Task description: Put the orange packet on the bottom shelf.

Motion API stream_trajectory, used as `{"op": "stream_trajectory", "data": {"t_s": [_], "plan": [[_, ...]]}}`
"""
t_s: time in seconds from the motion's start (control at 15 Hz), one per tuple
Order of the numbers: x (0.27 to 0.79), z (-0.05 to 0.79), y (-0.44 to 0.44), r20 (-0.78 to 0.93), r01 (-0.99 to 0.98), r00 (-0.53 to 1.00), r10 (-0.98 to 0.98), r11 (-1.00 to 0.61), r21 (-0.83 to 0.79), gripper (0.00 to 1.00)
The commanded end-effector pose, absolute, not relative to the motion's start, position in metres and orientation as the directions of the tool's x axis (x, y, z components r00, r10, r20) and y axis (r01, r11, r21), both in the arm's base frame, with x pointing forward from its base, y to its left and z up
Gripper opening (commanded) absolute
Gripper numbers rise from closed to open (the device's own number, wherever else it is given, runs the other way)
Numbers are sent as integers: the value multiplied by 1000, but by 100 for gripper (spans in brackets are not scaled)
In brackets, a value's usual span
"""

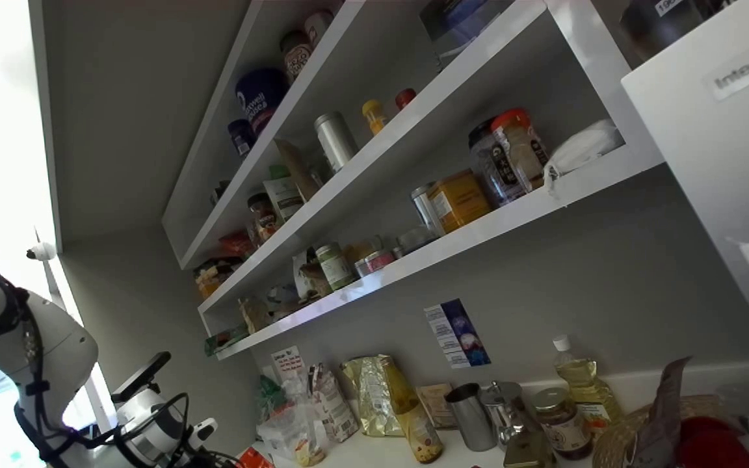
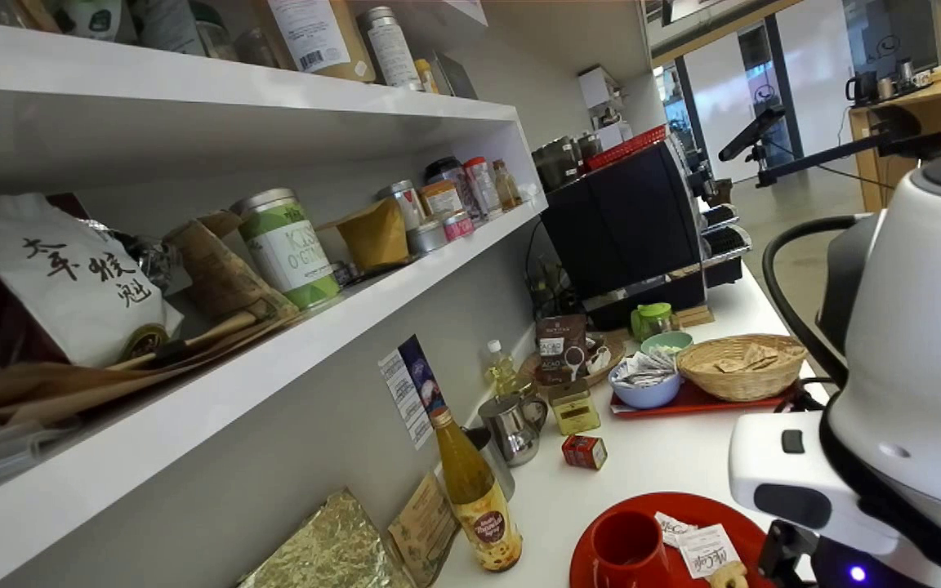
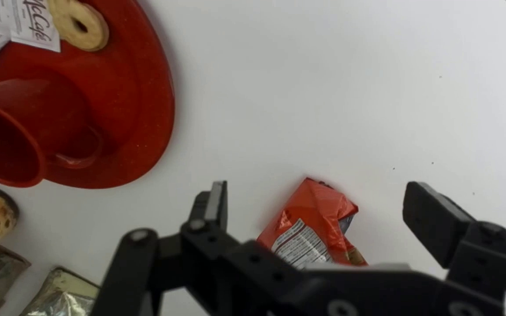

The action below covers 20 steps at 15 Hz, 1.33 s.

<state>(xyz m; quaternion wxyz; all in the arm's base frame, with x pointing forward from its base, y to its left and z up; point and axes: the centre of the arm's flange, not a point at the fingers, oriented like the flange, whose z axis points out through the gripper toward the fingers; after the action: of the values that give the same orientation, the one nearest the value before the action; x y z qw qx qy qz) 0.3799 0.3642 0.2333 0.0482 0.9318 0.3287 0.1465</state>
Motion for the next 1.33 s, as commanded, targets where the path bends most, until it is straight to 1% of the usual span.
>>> {"op": "stream_trajectory", "data": {"t_s": [0.0,0.33,0.67,1.0,1.13,1.27], "plan": [[375,204,365,271,605,729,629,-777,175,100],[381,175,367,351,609,698,624,-775,168,100],[384,180,374,424,615,662,619,-771,165,100],[384,183,386,434,623,653,620,-766,157,100],[385,180,387,402,627,663,631,-762,161,100],[382,177,375,265,651,707,656,-750,119,100]]}}
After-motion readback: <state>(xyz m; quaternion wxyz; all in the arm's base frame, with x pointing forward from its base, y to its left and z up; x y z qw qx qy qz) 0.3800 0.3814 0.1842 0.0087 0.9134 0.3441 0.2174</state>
